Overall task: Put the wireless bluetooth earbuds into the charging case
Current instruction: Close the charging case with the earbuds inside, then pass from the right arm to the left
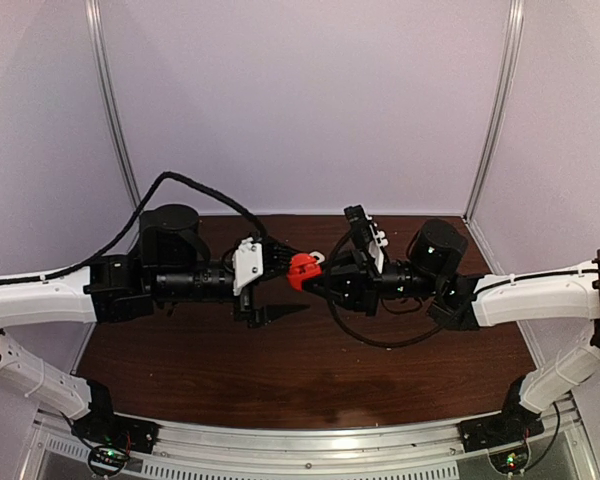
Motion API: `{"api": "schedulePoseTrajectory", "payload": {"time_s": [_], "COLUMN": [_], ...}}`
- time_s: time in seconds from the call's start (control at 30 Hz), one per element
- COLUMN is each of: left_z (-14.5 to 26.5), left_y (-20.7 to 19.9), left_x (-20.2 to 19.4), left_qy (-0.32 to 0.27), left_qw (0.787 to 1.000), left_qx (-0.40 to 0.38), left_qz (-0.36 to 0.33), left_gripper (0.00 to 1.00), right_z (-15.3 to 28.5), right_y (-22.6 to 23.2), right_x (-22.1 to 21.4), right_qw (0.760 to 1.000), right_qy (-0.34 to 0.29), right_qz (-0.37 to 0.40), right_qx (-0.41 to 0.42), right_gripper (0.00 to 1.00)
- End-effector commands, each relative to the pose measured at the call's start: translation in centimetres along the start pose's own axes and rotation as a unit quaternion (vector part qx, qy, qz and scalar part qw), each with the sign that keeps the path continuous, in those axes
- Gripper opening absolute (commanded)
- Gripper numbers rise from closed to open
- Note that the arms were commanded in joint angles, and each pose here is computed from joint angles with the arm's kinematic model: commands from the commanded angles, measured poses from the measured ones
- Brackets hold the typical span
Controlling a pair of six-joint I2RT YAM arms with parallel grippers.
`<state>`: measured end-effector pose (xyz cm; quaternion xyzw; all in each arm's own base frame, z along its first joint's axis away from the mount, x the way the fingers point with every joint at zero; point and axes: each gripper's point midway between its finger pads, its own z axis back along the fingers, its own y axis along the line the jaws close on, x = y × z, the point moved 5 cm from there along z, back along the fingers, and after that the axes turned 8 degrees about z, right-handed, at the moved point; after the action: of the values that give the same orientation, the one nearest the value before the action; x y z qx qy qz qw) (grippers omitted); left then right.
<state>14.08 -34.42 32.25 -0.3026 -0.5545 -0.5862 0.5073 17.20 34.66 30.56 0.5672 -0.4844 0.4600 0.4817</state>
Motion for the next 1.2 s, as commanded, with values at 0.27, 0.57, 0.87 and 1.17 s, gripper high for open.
{"api": "schedulePoseTrajectory", "payload": {"time_s": [0.27, 0.57, 0.87, 1.17], "left_z": [0.0, -0.5, -1.4, -1.5], "left_y": [-1.4, -2.6, -3.2, -2.8], "left_x": [0.9, 0.5, -1.0, -1.5], "left_qy": [0.003, 0.018, 0.056, 0.071], "left_qw": [0.995, 0.99, 0.986, 0.985], "left_qx": [0.006, 0.004, -0.008, 0.01], "left_qz": [-0.097, -0.142, -0.155, -0.154], "left_gripper": [0.69, 0.56, 0.55, 0.41], "right_z": [0.0, 0.0, 0.1, 0.0], "right_y": [-1.0, -1.1, -0.8, -0.7], "right_x": [1.1, 0.8, 1.0, 1.1], "right_qw": [0.997, 0.996, 0.996, 0.996], "right_qy": [-0.033, -0.036, -0.038, -0.038], "right_qz": [-0.063, -0.082, -0.083, -0.082], "right_qx": [-0.013, -0.013, -0.008, 0.0], "right_gripper": [0.0, 0.0, 0.0, 0.0]}}
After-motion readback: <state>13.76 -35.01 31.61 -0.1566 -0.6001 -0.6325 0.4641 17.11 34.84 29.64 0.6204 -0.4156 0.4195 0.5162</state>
